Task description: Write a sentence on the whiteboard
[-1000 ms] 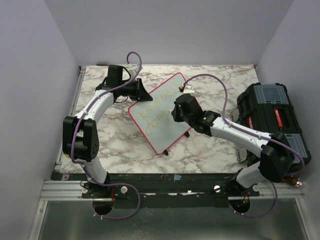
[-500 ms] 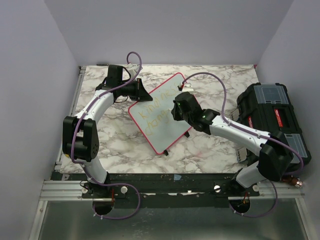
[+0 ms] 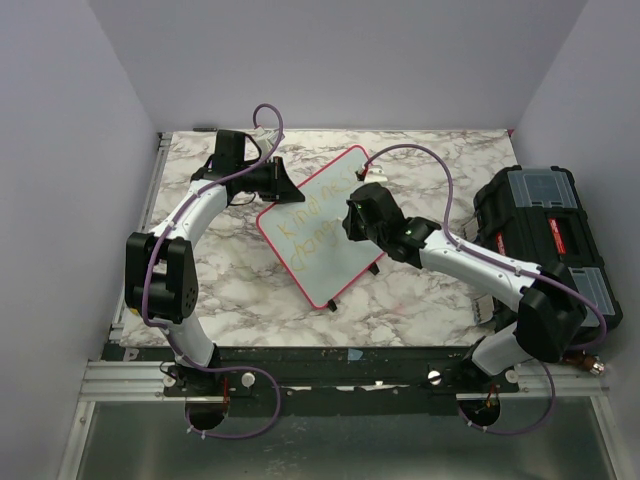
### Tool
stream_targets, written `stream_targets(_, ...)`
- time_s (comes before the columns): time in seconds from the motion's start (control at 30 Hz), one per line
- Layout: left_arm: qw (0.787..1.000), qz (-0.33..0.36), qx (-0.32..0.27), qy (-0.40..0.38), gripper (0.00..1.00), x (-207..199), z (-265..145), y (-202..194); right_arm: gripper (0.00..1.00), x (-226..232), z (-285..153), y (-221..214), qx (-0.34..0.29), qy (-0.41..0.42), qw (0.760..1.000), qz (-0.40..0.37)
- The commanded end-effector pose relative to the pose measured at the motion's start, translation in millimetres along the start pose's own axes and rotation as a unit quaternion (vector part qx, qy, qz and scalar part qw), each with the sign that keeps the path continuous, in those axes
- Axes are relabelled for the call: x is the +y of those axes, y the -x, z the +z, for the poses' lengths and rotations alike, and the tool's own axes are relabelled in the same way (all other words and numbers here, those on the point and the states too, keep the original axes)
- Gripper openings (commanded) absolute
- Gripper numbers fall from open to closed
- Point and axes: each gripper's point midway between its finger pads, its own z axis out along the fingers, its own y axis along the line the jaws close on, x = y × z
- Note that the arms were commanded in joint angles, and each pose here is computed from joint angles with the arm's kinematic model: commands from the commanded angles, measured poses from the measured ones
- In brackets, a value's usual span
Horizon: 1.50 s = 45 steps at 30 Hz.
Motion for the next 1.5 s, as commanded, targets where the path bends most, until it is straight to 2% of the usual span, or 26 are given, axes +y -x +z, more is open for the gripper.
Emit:
stream_targets(0.0, 0.999, 0.043, 0.014, 0.026, 0.0, 8, 2, -12, 0.01, 18, 6, 4, 0.0, 0.041, 0.999, 0.004)
stream_targets(0.4, 0.999, 0.043, 0.014, 0.025, 0.0, 8, 2, -12, 0.01, 23, 6, -2, 0.01, 0.056, 0.998, 0.008)
stream_targets(0.73, 0.999, 0.043, 0.013, 0.025, 0.0, 7, 1, -12, 0.01, 12, 0, -27, 0.035, 0.054, 0.998, 0.012)
stream_targets(1.47, 0.999, 0.043, 0.014, 0.026, 0.0, 8, 2, -12, 0.01, -24, -7, -45, 0.045, -0.016, 0.999, -0.01)
